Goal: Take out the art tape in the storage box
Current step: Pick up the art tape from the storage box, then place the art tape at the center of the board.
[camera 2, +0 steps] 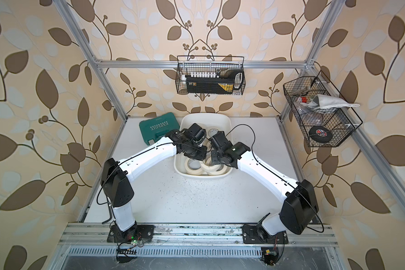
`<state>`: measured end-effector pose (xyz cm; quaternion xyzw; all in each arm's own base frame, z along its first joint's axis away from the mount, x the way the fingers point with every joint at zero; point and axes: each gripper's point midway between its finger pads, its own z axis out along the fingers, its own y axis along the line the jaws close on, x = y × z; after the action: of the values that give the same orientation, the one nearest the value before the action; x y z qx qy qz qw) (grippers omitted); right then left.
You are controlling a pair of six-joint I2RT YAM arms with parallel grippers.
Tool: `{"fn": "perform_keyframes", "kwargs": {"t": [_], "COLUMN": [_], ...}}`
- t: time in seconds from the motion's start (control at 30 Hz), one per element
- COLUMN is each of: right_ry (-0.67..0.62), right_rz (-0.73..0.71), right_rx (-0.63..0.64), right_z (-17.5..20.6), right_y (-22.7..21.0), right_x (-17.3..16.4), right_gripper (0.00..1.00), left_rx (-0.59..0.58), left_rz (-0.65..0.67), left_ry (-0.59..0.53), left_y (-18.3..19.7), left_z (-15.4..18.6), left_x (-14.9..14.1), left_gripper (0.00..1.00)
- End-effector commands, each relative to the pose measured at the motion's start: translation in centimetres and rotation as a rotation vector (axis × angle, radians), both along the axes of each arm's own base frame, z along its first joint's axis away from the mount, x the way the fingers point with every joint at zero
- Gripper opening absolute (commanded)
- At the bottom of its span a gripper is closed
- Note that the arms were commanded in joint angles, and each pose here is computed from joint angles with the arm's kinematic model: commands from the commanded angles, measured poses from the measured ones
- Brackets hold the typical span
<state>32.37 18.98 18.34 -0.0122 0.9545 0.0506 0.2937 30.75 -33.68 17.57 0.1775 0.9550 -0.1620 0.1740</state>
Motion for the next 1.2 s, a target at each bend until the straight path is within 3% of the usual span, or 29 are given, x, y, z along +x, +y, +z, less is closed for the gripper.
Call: {"fn": "perform_keyframes", "kwargs": {"t": [0.0,0.17,0.33,0.57,0.8,0.9,1.17], "right_ry": [-0.058,-0.066,-0.103,-0.187,-0.196,-0.189,-0.152], "right_rz": [-0.028,-0.015,0.007,0.013,0.006,0.013,0.029], "right_rx": [0.052,0.070,0.118,0.161,0.143,0.149,0.145], "right_z": [1.8,2.6,5.1,8.7,8.8,8.7,7.9], "right_y": [-0.3,-0.2,0.0,-0.9,-1.6,-1.4,-1.0], "right_x": [-0.3,-0.6,-1.1,-1.9,-2.3,-2.3,-2.5], "right_gripper": [0.11,0.41,0.57,0.62,0.63,0.63,0.63], "left_rx": [-0.004,0.008,0.051,0.084,0.057,0.043,-0.056], "left_rz": [0.015,0.038,0.085,0.221,0.443,0.547,0.953], "left_ry": [-0.025,-0.068,-0.085,-0.085,-0.094,-0.085,-0.030], "left_y": [0.3,1.2,3.4,9.0,16.7,20.2,30.9], "left_z": [0.4,1.6,2.3,3.4,4.3,4.5,2.8], "left_x": [0.5,0.8,1.5,2.8,4.0,4.5,3.9], "left_gripper": [0.14,0.08,0.07,0.06,0.05,0.00,0.00]}}
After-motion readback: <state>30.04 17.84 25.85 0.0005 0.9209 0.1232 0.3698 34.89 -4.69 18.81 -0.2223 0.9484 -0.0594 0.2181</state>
